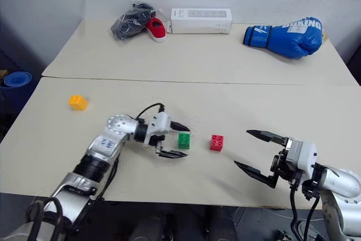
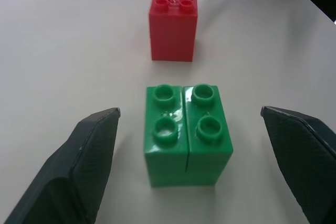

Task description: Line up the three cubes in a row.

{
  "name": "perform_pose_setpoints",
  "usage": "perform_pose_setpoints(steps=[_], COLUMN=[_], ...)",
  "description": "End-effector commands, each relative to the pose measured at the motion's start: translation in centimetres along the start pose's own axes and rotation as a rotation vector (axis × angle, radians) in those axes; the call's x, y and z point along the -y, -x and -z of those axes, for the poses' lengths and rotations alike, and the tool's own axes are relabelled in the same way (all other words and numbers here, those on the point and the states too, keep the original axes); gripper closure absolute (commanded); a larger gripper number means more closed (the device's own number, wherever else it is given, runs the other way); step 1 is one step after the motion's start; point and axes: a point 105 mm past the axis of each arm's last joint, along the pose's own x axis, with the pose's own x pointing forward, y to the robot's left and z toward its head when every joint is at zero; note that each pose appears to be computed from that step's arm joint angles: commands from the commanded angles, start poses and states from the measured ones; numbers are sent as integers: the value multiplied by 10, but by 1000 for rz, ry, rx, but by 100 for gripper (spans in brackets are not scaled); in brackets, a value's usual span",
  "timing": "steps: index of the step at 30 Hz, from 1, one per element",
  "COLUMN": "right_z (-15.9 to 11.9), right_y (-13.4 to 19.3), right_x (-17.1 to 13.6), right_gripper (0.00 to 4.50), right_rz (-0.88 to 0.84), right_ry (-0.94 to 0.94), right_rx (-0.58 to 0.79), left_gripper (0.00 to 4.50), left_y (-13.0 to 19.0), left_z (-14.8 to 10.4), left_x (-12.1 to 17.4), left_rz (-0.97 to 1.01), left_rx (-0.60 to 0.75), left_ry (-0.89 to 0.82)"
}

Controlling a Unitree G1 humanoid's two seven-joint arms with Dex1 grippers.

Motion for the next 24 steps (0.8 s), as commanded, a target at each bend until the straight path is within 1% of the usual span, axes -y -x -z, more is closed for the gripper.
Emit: perform_pose_setpoints(steps=[1,4,5,7,9,13,16,17,19,21,23,24], right_z=[-3,-5,-7,-12,-16,-22,-22,-21,-20,-19,-19,-19], right_y=[-2,-8,-11,-18,-25,-37,-44,-46,-49,-50,-51,-52], right_x=[2,3,3,3,2,-3,-7,-9,-13,-15,-15,-15], right_gripper=[0,0,0,0,0,0,0,0,0,0,0,0], right_rz=[-25,-47,-51,-59,-74,-88,-86,-89,-101,-111,-111,-114], right_ry=[3,6,10,13,3,-3,-1,0,-3,1,5,1], right_rx=[23,57,71,108,150,228,258,263,266,270,276,281], left_gripper=[12,12,12,12,12,5,5,5,5,5,5,5], left_y=[31,75,87,116,150,218,266,276,286,290,293,293], left_z=[-8,0,2,4,18,48,64,69,75,79,78,76], left_x=[4,15,20,28,41,81,115,127,143,153,155,149], left_rz=[-69,-192,-230,-377,-553,-949,-1268,-1346,-1439,-1503,-1563,-1588], left_rx=[55,62,74,128,104,81,63,57,57,63,87,103], left_ry=[-58,-51,-25,53,131,315,362,383,417,440,437,425])
